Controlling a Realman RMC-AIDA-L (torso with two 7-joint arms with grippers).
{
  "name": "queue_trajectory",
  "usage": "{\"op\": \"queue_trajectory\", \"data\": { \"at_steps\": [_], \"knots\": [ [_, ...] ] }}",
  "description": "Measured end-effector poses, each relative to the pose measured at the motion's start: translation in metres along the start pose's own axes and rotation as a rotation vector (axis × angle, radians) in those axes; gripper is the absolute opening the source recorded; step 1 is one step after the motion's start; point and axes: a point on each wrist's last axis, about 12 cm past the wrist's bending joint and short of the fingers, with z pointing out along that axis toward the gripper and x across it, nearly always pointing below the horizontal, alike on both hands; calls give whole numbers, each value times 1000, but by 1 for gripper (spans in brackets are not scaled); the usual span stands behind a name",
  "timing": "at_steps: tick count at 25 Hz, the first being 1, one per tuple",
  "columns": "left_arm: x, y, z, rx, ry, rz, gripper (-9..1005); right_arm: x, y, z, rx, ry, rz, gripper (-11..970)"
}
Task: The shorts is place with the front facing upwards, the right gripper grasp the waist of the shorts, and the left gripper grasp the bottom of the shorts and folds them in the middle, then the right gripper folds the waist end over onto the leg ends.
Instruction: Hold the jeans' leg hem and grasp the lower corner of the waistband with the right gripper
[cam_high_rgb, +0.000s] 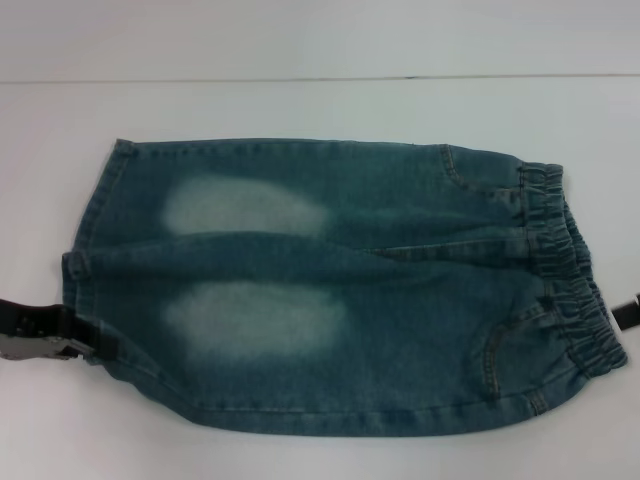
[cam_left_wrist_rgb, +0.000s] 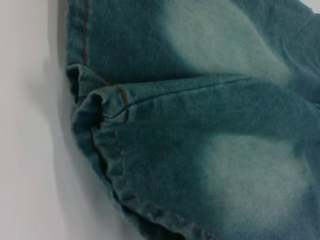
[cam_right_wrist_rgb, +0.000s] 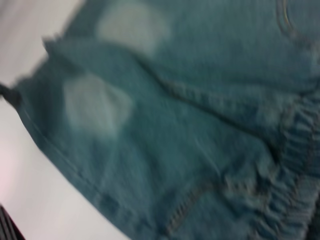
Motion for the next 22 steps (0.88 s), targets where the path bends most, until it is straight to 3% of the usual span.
{"op": "queue_trajectory", "data": {
  "at_steps": [5, 22],
  "knots": [
    [-2, -1, 0, 0, -1, 4, 95, -6, 1, 6, 56, 105, -24, 907],
    [-5, -6, 5, 11, 0, 14, 97, -19, 8, 37, 136, 257, -82, 891]
  ]
}}
